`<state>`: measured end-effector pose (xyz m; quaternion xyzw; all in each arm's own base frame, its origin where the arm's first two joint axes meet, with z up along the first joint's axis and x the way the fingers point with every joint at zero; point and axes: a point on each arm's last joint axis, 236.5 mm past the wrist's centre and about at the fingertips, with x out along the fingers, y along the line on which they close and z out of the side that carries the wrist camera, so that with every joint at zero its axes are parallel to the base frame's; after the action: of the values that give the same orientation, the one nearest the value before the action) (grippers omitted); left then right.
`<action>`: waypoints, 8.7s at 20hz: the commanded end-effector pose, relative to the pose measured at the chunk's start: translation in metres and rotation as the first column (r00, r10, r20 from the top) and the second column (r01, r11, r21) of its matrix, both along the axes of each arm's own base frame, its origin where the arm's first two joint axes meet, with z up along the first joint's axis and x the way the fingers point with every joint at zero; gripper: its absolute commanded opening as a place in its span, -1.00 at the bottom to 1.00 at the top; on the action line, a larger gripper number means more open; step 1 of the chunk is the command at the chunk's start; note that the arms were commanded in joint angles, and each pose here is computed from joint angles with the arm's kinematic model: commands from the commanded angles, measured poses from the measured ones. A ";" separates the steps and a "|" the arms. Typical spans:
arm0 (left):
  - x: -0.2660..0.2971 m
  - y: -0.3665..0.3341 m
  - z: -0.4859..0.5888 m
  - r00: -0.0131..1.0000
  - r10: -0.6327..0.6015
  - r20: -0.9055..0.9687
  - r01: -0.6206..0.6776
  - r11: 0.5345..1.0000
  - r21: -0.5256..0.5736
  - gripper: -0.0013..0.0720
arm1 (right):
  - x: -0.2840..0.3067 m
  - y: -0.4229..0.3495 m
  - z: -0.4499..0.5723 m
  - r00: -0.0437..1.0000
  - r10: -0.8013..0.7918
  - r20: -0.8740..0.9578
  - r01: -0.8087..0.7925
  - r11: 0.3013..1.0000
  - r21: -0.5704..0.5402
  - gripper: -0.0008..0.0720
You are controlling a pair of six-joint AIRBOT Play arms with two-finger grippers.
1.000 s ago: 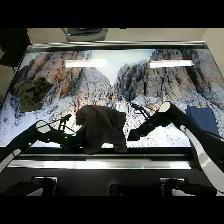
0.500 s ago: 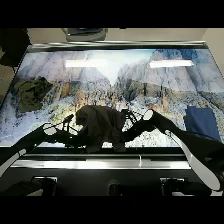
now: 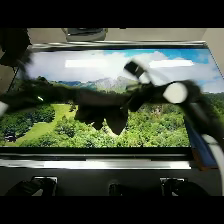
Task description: Fold the shirts.
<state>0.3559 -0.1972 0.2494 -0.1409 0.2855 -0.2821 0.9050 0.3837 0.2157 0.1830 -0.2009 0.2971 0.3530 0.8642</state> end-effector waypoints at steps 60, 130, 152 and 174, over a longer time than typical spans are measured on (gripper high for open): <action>-0.196 0.007 -0.343 0.324 0.066 -0.944 -0.094 0.995 0.037 0.94 | 0.054 -0.204 -0.143 0.722 -0.289 -0.629 0.272 0.954 -0.127 0.70; -0.125 0.107 0.234 0.873 0.250 0.418 -0.225 0.968 -0.110 -0.88 | -0.194 -0.199 0.259 0.659 -0.570 0.490 0.402 0.818 0.410 -0.85; 0.050 0.168 -0.283 0.699 0.159 -0.698 -0.360 0.921 -0.151 -0.11 | 0.105 -0.082 -0.160 0.771 -0.561 -0.301 0.572 0.818 -0.058 0.28; 0.007 0.184 -0.348 0.579 0.298 -0.759 -0.290 0.945 0.150 -0.56 | -0.104 -0.161 -0.250 0.417 -0.320 -0.851 0.446 0.888 -0.115 0.76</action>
<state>0.3478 -0.0117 -0.0965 -0.2812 0.6385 -0.0602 0.7139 0.2879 0.0315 -0.0479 0.0686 0.7042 0.2064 0.6758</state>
